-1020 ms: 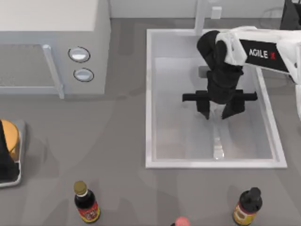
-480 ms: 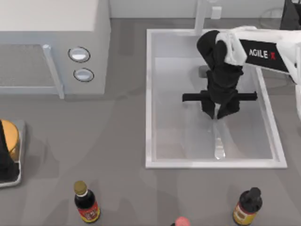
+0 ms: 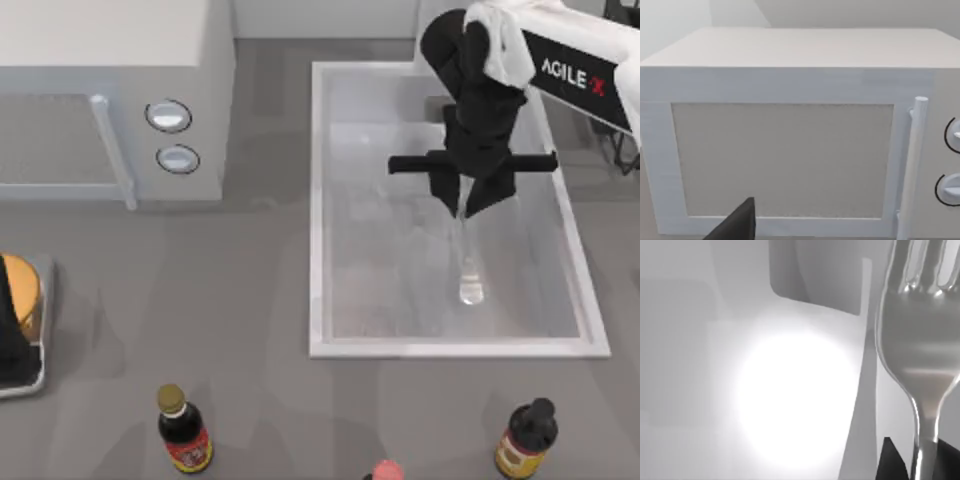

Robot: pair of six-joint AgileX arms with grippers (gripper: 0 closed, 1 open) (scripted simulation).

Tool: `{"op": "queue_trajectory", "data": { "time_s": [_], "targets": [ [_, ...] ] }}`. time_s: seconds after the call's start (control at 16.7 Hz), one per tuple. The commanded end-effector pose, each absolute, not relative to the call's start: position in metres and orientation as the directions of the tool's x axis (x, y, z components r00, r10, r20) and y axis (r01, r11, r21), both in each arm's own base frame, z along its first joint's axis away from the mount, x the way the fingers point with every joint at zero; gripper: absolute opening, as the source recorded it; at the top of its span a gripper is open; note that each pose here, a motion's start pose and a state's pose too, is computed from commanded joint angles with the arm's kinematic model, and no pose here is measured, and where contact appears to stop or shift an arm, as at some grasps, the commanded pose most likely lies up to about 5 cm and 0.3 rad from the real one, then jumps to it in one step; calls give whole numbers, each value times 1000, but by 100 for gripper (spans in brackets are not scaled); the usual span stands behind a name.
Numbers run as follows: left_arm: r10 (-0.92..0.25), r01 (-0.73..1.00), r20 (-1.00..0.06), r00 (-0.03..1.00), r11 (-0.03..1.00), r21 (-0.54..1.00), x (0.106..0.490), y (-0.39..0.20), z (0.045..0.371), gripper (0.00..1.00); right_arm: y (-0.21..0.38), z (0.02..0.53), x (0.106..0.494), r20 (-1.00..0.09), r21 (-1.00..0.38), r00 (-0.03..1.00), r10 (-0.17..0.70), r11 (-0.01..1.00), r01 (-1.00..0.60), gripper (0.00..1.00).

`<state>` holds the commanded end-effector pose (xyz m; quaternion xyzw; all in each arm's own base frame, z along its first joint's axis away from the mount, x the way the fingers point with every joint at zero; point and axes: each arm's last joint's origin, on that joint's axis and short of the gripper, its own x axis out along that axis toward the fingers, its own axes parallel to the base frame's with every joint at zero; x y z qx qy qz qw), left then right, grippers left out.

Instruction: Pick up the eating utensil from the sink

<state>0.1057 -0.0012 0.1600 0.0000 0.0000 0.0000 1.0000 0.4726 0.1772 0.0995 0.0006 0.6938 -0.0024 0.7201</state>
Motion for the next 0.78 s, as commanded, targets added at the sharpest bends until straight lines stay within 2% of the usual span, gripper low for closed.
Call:
{"op": "queue_trajectory", "data": {
  "time_s": [0.36,0.78],
  "targets": [
    [0,0,0,1000,1000,0,106,-1,160,100,174,181,465,-999,-1,42,-1,1000,4,0],
    [0,0,0,1000,1000,0,106,-1,160,100,165,191,463,-999,1,47,1,1000,4,0]
  ]
}}
